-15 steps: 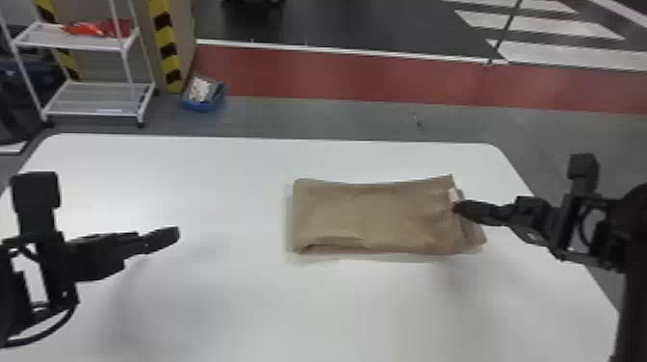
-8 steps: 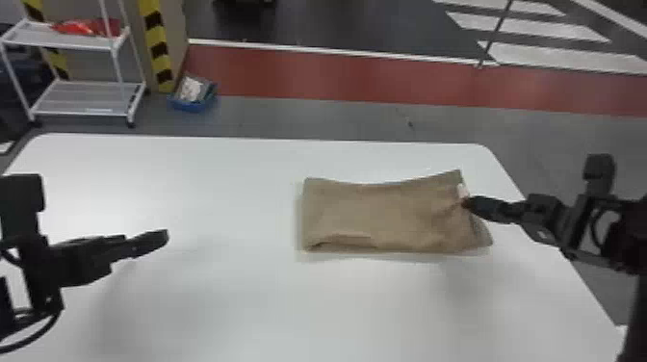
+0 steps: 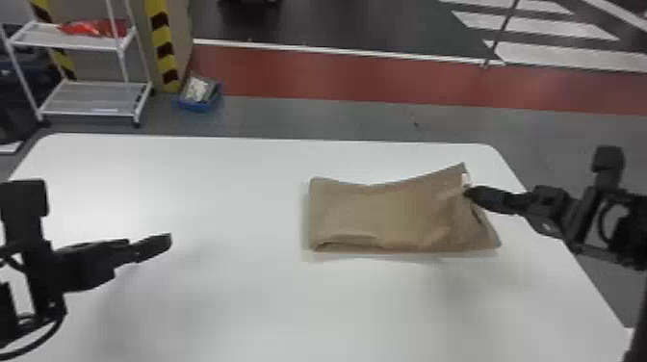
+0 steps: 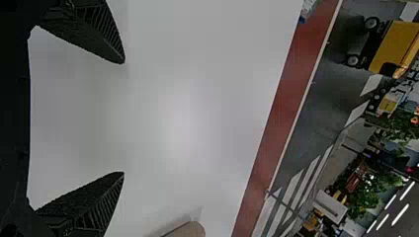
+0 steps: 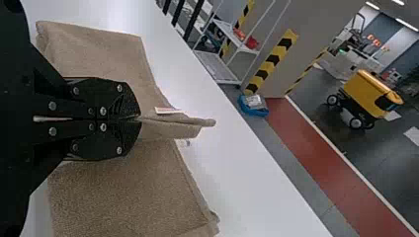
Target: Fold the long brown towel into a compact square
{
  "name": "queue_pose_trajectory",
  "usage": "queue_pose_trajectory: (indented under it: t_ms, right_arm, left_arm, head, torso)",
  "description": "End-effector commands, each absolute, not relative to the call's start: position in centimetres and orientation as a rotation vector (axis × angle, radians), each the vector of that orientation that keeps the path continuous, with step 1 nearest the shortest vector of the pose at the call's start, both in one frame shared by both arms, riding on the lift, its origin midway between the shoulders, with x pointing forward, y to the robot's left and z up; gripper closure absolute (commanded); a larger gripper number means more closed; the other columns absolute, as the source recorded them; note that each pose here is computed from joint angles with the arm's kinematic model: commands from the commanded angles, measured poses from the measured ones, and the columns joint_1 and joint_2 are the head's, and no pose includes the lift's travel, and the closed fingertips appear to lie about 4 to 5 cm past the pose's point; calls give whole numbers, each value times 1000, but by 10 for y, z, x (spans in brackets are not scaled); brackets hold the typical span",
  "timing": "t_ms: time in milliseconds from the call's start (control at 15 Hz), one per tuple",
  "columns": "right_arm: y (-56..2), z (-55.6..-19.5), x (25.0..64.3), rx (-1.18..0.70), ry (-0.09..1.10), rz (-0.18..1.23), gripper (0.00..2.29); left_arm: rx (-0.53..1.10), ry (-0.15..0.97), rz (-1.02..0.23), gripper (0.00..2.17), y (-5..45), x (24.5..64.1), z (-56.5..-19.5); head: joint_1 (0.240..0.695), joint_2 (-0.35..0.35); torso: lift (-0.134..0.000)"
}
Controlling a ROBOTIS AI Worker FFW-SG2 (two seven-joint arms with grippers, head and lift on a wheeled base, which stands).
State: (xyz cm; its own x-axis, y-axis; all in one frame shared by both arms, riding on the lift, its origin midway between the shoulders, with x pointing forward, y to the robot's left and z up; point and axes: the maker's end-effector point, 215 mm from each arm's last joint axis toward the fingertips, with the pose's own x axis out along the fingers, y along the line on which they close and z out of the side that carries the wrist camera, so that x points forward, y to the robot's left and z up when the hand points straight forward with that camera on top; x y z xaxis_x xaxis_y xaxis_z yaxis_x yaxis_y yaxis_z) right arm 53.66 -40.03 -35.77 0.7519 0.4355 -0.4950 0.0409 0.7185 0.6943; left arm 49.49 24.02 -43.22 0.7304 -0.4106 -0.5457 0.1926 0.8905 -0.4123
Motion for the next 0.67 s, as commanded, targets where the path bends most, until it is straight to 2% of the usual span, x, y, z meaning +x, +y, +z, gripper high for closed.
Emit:
queue_pose_trajectory:
  t_ms: [0,133,333,467,600]
  right_arm:
    - [-412,-369,531,728,720,209,1183]
    - [-411,-389,530,732,755,195,1183]
    - [-402,-394,533,716,771,205,1183]
    - [-400,-388,535,729,756,220,1183]
    - [-421,-366,543,748,699,203,1183]
  left_arm:
    - [-342,678,-340,80,240,491,-433]
    - [-339,684,-346,80,236,486,-436]
    - [-336,682,-343,80,238,485,-435]
    - [-337,684,-341,80,239,484,-436]
    - [-339,685,-336,80,241,483,-437]
  head:
    - [695,-167]
    - [695,-181]
    - [695,-186]
    - [695,-181]
    - [695,-175]
  torso:
    - [-120]
    - [-120]
    - [-120]
    - [-120]
    - [-120]
